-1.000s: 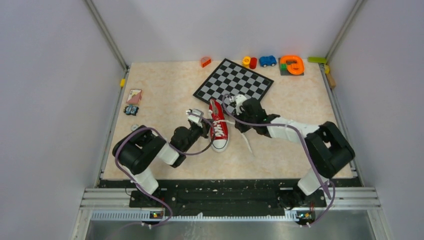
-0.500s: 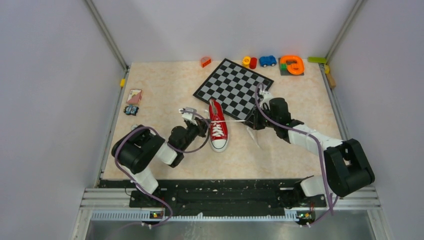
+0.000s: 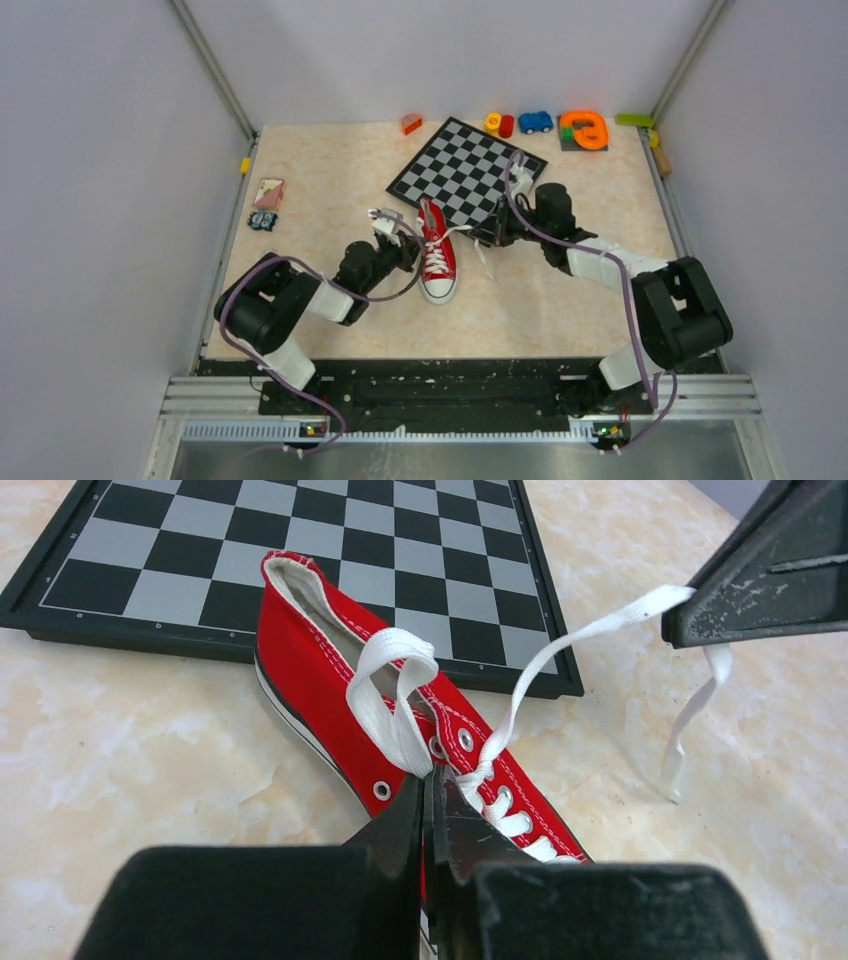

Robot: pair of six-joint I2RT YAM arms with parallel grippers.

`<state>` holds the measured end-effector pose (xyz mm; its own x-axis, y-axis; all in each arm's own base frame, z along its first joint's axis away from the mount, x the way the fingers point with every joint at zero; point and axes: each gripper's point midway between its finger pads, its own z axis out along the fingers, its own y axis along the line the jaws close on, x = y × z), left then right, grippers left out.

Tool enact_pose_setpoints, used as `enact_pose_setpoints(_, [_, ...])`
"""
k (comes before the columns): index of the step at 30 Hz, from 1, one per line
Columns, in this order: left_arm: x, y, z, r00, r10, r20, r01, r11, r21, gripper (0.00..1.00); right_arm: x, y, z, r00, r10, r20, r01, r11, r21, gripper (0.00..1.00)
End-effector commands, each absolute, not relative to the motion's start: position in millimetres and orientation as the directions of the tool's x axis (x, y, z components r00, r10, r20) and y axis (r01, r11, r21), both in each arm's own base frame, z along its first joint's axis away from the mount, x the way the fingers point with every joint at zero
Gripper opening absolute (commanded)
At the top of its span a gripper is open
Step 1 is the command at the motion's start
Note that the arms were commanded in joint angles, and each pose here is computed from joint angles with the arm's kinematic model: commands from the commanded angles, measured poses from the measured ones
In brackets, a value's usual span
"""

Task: Tie the shoes
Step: Wrap the shoelace around the shoelace.

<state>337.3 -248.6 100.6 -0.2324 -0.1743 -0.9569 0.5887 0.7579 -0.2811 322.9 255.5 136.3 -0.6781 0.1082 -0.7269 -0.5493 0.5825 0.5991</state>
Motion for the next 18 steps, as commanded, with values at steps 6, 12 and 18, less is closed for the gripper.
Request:
enact_pose_setpoints(6, [338,-246,115,-0.168,-0.049,-0.985,0.650,0.746,-0.148,0.00,348,303,187,-0.572,0.104,-0.814,-0.692,0.471,0.546,0.00])
enact_pose_setpoints(12, [340,-242,115,-0.134,0.005,-0.991,0.654,0.752,-0.085,0.00,360,323,169,-0.586,0.043,-0.809,-0.690,0.497,0.526,0.00])
enact_pose_setpoints(18, [340,-241,112,-0.108,0.005,-0.994,0.664,0.745,-0.068,0.00,375,336,159,-0.592,0.008,-0.806,-0.690,0.511,0.512,0.00])
